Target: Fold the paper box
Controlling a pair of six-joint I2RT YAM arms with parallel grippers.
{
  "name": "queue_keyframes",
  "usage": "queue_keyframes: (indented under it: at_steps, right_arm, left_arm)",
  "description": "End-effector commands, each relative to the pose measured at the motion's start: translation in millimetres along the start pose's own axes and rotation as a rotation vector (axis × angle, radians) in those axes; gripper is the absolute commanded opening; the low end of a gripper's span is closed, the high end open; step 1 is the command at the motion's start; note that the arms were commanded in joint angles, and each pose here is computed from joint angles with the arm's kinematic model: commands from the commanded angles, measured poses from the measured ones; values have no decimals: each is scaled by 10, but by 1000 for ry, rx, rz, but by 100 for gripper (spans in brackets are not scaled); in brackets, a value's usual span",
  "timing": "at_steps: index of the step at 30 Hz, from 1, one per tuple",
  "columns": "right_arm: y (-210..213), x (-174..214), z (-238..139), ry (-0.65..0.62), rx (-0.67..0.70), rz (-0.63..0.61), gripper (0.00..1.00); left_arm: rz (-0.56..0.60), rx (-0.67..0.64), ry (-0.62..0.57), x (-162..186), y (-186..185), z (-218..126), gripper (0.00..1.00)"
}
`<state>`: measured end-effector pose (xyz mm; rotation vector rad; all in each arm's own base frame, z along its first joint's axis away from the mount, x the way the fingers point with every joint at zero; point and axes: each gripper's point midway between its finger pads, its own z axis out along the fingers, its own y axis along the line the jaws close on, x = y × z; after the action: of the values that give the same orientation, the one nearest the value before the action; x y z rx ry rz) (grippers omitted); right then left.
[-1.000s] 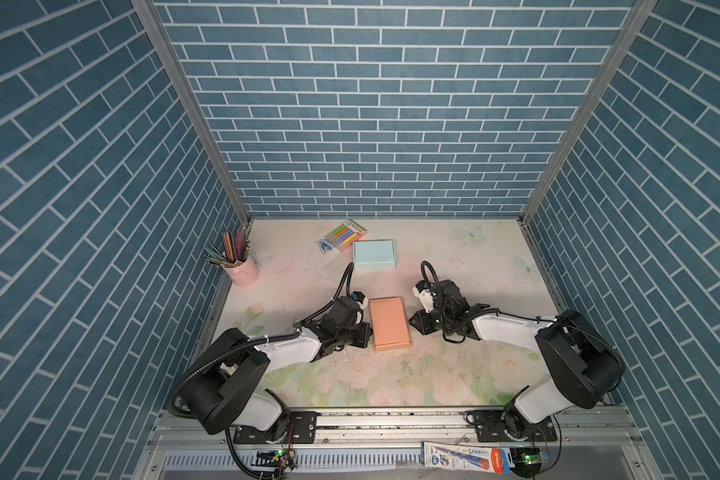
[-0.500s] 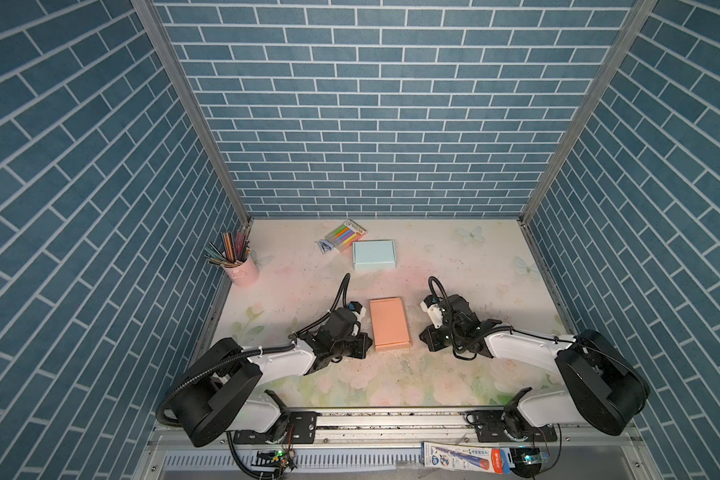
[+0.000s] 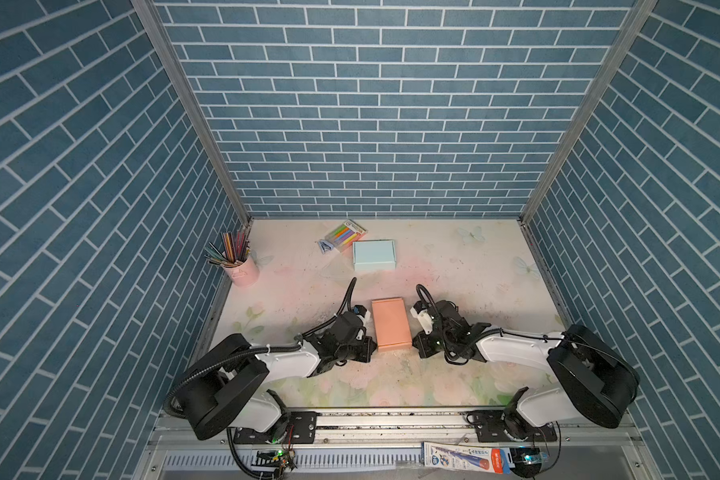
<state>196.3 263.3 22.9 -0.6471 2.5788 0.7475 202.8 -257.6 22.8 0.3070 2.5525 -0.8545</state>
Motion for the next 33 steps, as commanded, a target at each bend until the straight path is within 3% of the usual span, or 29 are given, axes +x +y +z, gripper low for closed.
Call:
queue_keyframes:
  at_steps: [1,15,23,29,33]
  right_arm:
    - [229,-141,-28,-50,-75,-9,3]
    - [411,-59,-57,-71,-173,-1,4]
    - [266,127,-88,-45,-124,26,4]
    - [64,163,-52,-21,-67,62,6]
    - [-89,17,-92,-64,-64,98,6]
  left_arm:
    - [8,62,-29,-82,-179,4,16]
    - [8,87,-20,-43,-277,54,16]
    - [-5,32,-30,21,-19,-43,16]
    - [-43,-26,-63,-227,372,-146,16]
    - [0,-66,-92,-509,420,-170,16]
